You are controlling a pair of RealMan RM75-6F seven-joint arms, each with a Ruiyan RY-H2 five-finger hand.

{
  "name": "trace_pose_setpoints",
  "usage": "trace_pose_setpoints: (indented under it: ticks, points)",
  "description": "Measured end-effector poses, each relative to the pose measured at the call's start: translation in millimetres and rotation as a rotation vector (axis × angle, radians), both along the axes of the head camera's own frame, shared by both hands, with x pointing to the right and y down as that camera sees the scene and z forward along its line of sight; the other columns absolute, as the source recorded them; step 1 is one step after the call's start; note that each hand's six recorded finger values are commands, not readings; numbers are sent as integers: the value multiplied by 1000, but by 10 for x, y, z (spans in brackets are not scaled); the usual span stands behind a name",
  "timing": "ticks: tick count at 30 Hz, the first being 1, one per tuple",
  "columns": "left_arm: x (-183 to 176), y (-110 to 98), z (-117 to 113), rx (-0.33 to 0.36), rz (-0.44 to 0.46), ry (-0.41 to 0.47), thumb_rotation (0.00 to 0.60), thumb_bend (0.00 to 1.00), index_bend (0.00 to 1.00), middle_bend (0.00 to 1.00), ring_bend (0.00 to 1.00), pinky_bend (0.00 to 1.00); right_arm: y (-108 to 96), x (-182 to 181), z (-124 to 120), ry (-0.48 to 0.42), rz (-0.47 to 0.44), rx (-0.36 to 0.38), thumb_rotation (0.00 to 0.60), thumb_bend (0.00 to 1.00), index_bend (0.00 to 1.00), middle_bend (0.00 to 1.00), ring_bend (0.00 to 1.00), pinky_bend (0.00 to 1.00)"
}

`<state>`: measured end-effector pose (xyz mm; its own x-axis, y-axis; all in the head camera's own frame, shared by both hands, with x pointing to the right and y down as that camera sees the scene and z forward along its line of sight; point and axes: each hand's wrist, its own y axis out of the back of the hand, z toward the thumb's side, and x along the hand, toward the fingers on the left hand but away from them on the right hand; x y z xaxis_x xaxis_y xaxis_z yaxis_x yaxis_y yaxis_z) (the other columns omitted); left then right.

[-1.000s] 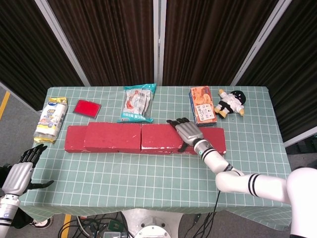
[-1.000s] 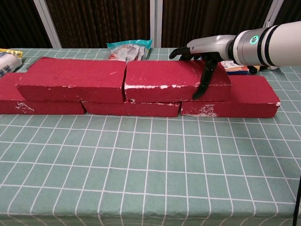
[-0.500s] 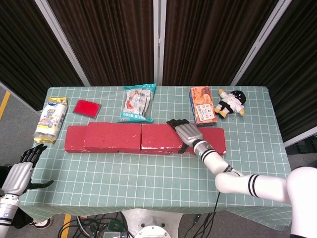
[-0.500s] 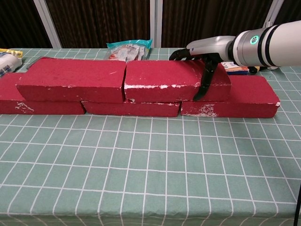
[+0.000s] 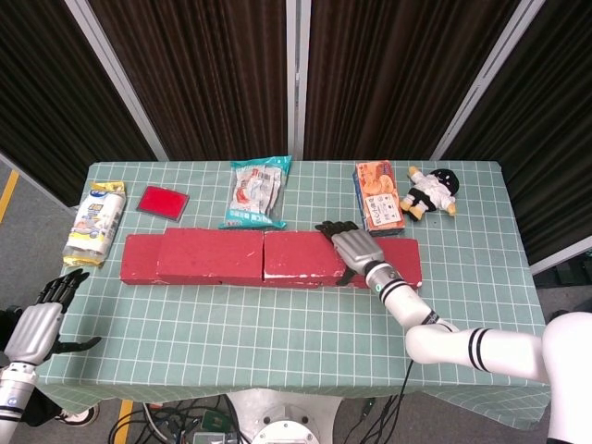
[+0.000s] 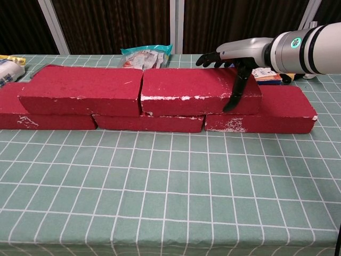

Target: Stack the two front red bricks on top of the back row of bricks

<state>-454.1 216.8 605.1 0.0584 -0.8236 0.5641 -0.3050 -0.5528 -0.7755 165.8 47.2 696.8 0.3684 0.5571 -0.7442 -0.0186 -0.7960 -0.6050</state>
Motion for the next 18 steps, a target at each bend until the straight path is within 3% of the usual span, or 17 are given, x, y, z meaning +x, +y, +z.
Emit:
trace_pose_setpoints:
  ticks: [18]
  points:
    - [-7,13,12,-3,0,2,600,55,0,0,0,0,22,15,-28,18,1,15,600,0,0,0,0,209]
